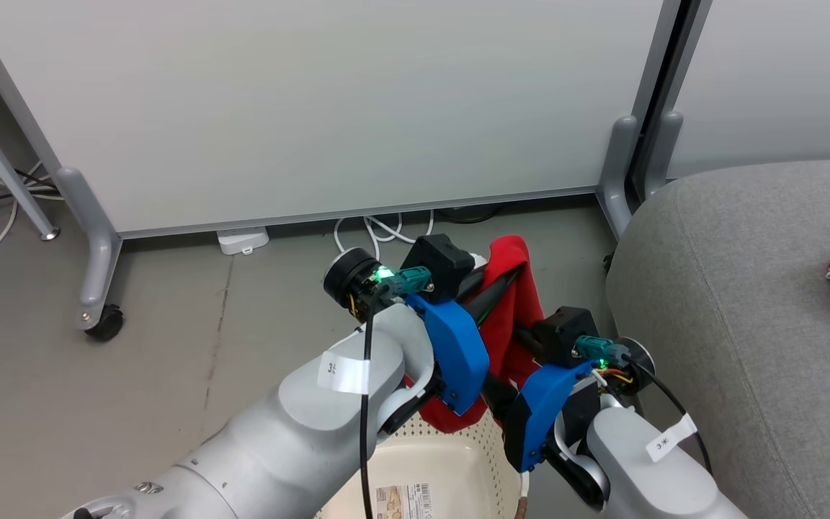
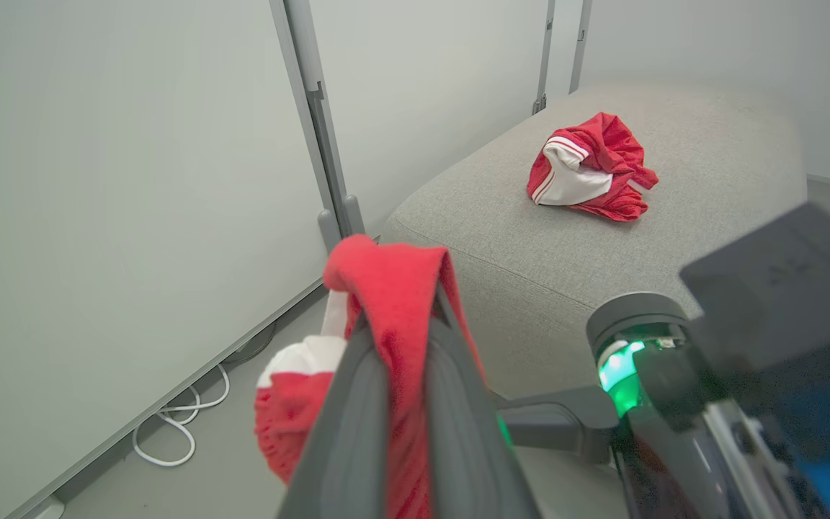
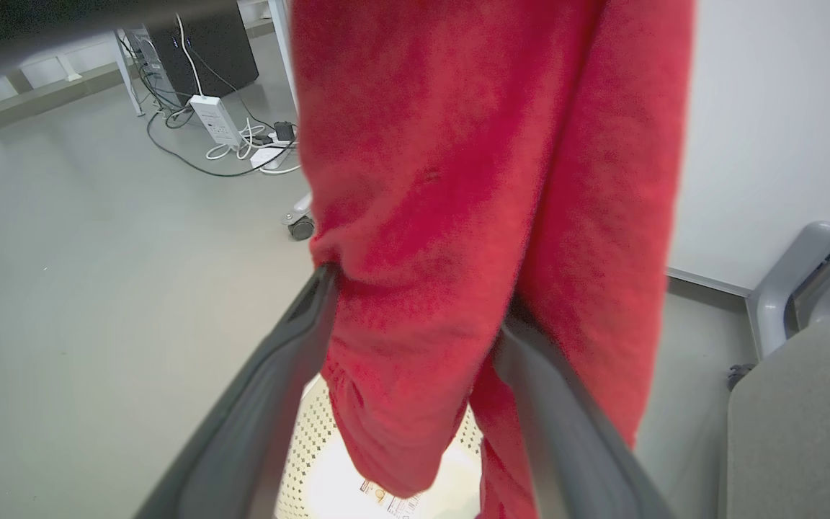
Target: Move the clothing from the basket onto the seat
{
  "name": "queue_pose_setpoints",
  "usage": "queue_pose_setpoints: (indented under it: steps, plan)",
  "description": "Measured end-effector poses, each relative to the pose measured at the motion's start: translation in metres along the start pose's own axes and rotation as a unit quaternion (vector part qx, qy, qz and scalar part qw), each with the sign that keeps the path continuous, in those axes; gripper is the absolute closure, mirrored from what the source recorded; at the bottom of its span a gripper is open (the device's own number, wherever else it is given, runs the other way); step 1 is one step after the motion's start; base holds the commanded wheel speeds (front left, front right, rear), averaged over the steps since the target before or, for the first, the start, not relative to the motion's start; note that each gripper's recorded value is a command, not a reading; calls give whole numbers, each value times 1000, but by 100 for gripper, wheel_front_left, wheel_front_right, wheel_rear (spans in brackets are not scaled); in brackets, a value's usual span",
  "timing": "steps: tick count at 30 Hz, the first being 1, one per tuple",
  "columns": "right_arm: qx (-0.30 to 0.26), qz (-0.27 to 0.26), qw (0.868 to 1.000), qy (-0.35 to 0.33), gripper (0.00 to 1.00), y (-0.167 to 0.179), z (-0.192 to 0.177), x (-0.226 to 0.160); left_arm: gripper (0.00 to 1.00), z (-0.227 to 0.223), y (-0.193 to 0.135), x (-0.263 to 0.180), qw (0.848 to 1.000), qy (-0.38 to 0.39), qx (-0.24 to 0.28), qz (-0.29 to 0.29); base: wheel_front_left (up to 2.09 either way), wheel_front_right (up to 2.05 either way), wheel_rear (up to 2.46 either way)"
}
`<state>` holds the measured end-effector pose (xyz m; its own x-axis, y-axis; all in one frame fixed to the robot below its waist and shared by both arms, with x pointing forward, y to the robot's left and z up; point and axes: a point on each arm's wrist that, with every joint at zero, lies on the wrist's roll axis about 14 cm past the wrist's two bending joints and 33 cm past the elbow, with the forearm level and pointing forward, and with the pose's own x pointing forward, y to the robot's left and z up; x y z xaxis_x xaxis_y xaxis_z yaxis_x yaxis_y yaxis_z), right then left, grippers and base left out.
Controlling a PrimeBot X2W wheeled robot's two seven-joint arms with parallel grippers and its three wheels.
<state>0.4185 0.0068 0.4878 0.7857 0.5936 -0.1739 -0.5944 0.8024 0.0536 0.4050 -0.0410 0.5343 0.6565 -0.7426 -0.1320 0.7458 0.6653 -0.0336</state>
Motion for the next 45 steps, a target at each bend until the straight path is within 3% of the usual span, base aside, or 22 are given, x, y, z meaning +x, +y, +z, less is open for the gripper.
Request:
queue_pose_setpoints:
  steps: [14, 15, 16, 17, 43, 44, 45]
  plan:
    - [5, -1, 1000, -6, 0, -6, 5, 7, 100, 4, -7, 1, 1000, -3, 3, -9, 0, 0, 0]
    - [8, 1, 1000, -7, 70, -4, 5, 8, 100, 4, -7, 1, 1000, -2, 2, -10, 0, 0, 0]
    - [9, 2, 1000, -6, 96, -4, 4, 9, 100, 4, -7, 1, 1000, -2, 2, -10, 0, 0, 0]
    - [11, 3, 1000, -6, 100, -3, 4, 9, 100, 4, -7, 1, 1000, -2, 2, -10, 0, 0, 0]
    - [24, -5, 1000, -1, 100, -8, -4, 3, 100, -1, -8, 4, 1000, 4, -1, -9, 0, 0, 0]
    - [24, -5, 1000, -1, 100, -8, -4, 3, 84, 0, -8, 4, 1000, 3, -1, -10, 0, 0, 0]
    - [23, -5, 1000, -1, 100, -9, -4, 3, 47, 0, -8, 4, 1000, 3, -1, -10, 0, 0, 0]
